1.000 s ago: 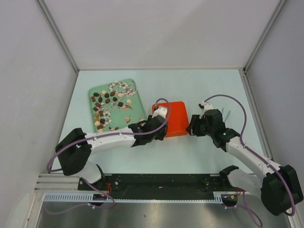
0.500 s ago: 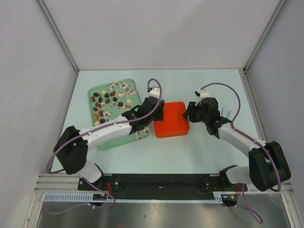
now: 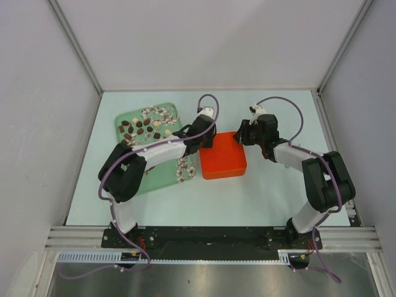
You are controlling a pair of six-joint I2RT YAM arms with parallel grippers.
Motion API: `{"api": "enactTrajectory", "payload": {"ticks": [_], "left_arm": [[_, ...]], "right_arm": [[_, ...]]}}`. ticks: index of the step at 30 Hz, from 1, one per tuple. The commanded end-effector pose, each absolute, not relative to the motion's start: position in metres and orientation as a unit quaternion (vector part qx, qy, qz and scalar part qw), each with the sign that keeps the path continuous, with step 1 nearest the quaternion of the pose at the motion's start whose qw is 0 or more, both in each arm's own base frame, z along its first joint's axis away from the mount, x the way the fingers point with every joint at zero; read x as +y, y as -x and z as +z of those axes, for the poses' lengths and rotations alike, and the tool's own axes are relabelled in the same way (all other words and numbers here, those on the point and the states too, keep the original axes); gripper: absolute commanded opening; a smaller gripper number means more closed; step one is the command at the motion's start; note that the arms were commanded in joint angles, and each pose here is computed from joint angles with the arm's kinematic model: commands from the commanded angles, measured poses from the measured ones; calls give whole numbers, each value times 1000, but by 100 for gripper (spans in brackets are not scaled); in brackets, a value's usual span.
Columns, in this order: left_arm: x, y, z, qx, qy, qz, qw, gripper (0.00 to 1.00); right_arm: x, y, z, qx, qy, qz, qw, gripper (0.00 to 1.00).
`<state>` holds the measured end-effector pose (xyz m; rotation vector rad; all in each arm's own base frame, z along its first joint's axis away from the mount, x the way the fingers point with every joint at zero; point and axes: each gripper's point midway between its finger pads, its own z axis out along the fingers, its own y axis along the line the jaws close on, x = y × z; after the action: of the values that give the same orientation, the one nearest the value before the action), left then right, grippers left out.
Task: Pack the chocolate
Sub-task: Close the box lid on the packing box.
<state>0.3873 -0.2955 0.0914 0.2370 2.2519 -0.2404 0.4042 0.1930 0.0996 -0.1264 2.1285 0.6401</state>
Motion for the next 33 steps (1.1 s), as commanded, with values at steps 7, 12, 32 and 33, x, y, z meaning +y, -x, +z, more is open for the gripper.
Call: {"api": "enactTrajectory", "payload": {"ticks": [7,12,32,33], "left_arm": [[-291,-406,56,916,-91,-82,383,44],[-288,-400,39,923,-89,-79,365,43],[-292,-400,53,918,-84,-97,376,43],[-291,-399,52,918,-84,-96,374,43]], "right_arm": [[192,-422,76,869,45,255,421,37],[190,-422,72,873,43,253,415,37],[186,-443,131,851,49,205,480,0],[188,-444,131,851,50,204,482,0]]}}
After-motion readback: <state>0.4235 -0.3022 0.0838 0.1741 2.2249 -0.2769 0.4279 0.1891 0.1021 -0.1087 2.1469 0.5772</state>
